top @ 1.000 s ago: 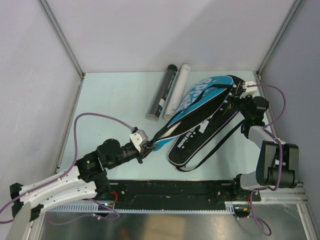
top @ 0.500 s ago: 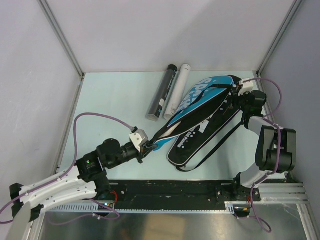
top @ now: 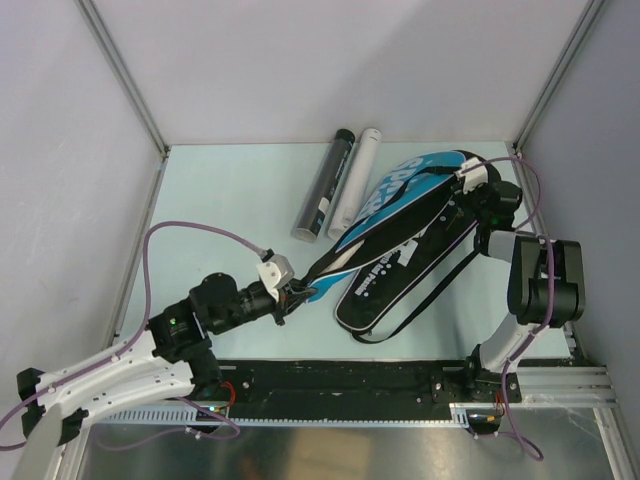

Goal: Pack up the badminton gear
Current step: Zip the racket bag at the center of the board.

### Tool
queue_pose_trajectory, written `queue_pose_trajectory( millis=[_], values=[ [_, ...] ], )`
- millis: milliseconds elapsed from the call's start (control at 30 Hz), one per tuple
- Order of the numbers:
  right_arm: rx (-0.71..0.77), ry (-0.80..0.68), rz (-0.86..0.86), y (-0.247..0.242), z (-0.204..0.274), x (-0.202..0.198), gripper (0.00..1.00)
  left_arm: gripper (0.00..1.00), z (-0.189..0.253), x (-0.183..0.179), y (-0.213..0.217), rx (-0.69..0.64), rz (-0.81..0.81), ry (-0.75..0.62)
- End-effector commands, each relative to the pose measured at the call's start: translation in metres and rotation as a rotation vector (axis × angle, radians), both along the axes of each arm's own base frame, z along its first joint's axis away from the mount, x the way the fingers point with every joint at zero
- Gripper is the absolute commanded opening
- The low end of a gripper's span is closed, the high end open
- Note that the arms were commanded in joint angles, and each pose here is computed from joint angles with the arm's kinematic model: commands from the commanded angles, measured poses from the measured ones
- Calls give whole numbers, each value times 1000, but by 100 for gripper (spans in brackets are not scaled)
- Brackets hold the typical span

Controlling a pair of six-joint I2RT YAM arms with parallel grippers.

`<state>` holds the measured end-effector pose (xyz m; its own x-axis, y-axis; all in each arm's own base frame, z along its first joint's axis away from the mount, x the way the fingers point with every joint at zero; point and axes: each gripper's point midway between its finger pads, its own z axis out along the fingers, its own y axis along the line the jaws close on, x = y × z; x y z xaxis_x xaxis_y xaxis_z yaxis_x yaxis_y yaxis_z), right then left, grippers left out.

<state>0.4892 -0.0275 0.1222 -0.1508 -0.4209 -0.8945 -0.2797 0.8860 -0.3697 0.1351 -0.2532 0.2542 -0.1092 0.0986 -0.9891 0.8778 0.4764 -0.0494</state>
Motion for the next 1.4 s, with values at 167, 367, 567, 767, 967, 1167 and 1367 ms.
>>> queue_pose_trajectory(
  millis=[167, 367, 567, 767, 967, 1167, 1367],
  values=[
    [-82, -278, -36, 0, 52, 31, 35, 0, 70, -7, -6, -206, -53, -93],
    [-67, -264, -5, 5, 51, 30, 2, 0, 66, -5, -7, -197, -50, -87],
    [38, -153, 155, 34, 47, 11, 0, 0, 60, 0, -8, -184, -29, -77],
    [111, -90, 241, 57, 49, -7, 0, 0, 56, 5, -10, -171, -17, -74],
    [121, -83, 283, 70, 56, -23, 0, 0, 53, 9, -11, -159, -5, -69],
    [118, -75, 301, 87, 66, -45, 0, 0, 53, 12, -11, -153, 7, -73],
    [137, -29, 307, 115, 66, -71, 0, 0, 48, 17, -11, -137, 24, -72]
  ],
)
